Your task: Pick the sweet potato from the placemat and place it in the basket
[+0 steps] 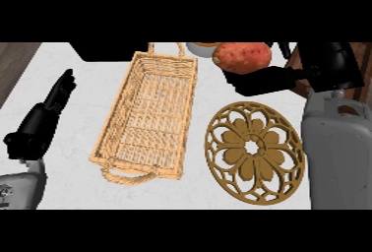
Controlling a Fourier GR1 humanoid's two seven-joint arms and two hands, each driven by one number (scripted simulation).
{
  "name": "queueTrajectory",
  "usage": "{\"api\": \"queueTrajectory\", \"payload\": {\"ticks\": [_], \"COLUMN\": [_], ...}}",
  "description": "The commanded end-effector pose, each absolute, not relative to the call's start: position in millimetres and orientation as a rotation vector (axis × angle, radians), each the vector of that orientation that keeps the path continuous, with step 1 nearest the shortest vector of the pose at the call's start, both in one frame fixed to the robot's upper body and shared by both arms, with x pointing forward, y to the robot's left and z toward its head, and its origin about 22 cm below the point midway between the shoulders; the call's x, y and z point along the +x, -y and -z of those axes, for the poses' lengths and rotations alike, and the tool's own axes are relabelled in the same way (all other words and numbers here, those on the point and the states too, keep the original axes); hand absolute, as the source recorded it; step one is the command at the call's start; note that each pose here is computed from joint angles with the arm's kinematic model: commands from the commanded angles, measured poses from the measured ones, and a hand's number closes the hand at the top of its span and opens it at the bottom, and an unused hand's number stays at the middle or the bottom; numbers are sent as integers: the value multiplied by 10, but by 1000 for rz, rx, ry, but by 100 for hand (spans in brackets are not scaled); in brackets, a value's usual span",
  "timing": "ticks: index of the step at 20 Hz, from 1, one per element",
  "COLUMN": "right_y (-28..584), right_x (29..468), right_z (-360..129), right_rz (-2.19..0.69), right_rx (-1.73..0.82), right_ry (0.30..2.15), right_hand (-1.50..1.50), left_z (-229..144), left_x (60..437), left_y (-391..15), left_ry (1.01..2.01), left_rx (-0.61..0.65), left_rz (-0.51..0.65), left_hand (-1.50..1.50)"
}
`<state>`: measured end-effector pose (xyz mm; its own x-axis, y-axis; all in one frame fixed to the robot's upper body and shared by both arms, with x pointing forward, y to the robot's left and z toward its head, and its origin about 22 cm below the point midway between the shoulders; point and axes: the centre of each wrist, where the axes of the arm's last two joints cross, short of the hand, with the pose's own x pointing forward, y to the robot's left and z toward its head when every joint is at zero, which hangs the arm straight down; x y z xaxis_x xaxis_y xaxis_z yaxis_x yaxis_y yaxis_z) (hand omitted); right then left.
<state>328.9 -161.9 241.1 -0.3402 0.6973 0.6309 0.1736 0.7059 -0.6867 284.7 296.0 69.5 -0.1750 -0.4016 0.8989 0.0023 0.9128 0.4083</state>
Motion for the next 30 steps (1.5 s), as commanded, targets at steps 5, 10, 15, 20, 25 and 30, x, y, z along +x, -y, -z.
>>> {"api": "queueTrajectory", "payload": {"ticks": [5,10,15,20,25,30], "right_y": [879,396,250,-102,-297,-371], "right_x": [3194,3384,3488,3516,3528,3559], "right_z": [-3285,-3249,-3208,-3147,-3182,-2977], "right_rz": [-744,-750,-785,-887,-968,-1133], "right_rx": [-569,-545,-499,-508,-624,-805], "right_ry": [1831,1766,1692,1537,1424,1324], "right_hand": [150,150,150,150,150,150], "left_z": [-807,-790,-592,-721,-673,-726], "left_x": [2998,2888,2816,2984,2918,2853], "left_y": [-2888,-2919,-2813,-2843,-2948,-2852], "left_ry": [1728,1732,1720,1729,1728,1708], "left_rx": [298,277,288,272,284,285], "left_rz": [391,385,386,388,389,387], "left_hand": [0,0,0,0,0,0]}}
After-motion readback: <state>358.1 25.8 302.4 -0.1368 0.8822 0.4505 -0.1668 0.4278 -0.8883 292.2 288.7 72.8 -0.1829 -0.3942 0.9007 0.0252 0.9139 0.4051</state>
